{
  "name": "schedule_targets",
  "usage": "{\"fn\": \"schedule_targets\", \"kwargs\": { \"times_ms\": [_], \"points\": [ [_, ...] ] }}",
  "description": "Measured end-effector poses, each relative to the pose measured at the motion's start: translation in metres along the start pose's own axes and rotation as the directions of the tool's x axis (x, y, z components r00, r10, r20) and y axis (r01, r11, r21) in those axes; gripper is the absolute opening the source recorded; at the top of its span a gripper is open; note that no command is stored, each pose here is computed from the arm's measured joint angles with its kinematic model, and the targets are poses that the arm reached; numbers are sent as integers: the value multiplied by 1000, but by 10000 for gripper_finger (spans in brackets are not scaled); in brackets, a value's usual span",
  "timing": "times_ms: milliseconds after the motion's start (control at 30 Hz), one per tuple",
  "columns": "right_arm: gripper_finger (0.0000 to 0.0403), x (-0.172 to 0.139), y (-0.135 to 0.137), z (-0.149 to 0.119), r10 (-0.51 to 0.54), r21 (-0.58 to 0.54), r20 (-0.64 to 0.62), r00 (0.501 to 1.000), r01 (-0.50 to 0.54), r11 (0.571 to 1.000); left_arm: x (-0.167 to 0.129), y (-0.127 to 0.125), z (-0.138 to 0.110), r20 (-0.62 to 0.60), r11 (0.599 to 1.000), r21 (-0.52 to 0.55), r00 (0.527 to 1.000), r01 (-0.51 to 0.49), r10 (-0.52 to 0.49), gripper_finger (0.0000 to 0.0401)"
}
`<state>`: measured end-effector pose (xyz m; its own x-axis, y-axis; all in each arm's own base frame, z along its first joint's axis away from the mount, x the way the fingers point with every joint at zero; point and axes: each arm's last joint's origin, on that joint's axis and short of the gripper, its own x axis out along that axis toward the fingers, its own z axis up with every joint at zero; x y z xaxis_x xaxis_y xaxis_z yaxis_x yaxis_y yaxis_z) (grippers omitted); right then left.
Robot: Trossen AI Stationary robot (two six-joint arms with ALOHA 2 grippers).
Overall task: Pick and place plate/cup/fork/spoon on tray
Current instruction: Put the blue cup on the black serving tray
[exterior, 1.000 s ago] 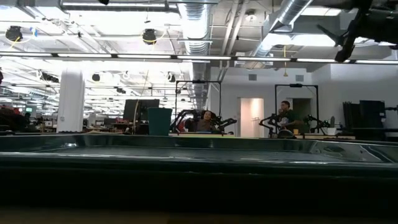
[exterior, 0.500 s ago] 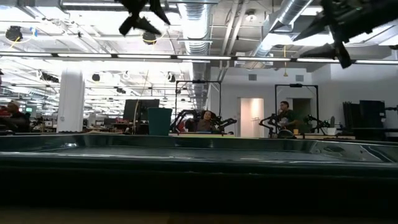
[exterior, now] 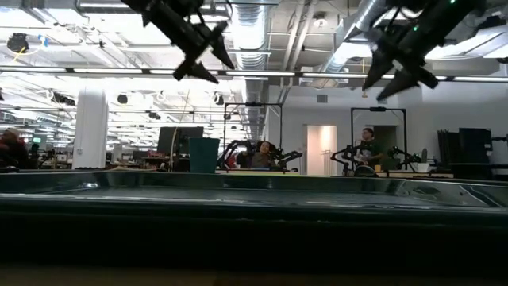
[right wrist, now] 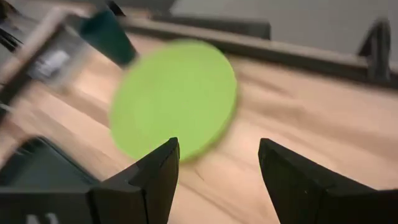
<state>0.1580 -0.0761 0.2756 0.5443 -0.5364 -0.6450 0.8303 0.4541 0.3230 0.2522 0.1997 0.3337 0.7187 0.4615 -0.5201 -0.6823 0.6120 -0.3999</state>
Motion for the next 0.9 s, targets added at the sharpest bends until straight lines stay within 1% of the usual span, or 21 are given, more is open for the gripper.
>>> {"fn": "schedule_targets", "kwargs": {
  "times_ms": [67, 167, 333, 467, 567, 633, 733, 800, 900],
  "points": [
    [245, 6, -1, -5, -46, -5, -57, 997, 46, 999, 15, 4, -5, -29, 1000, 1, 999, -31, 31, 282],
    [245, 15, -1, -9, -89, -25, -107, 990, 87, 996, 37, 11, -12, -67, 996, 1, 994, -86, 85, 282],
    [245, 26, 1, -11, -119, -41, -139, 983, 114, 993, 58, 27, -20, -129, 987, -36, 980, -154, 148, 279],
    [245, 31, 2, -13, -134, -50, -156, 979, 128, 990, 55, 43, -20, -142, 961, -5, 952, -275, 271, 279],
    [245, 34, 2, -13, -140, -53, -161, 977, 133, 990, 48, 52, -18, -158, 945, -7, 934, -326, 321, 278],
    [245, 35, 2, -14, -143, -56, -165, 976, 136, 989, 45, 56, -17, -165, 939, 1, 926, -343, 339, 278],
    [245, 35, 3, -13, -138, -53, -159, 978, 131, 990, 44, 59, -20, -198, 937, 47, 916, -346, 348, 278],
    [245, 35, 3, -13, -135, -51, -156, 978, 129, 990, 44, 59, -20, -202, 939, 59, 917, -339, 344, 278],
    [245, 35, 3, -13, -133, -50, -154, 979, 127, 991, 43, 60, -23, -230, 934, 64, 905, -352, 357, 278]
  ]
}}
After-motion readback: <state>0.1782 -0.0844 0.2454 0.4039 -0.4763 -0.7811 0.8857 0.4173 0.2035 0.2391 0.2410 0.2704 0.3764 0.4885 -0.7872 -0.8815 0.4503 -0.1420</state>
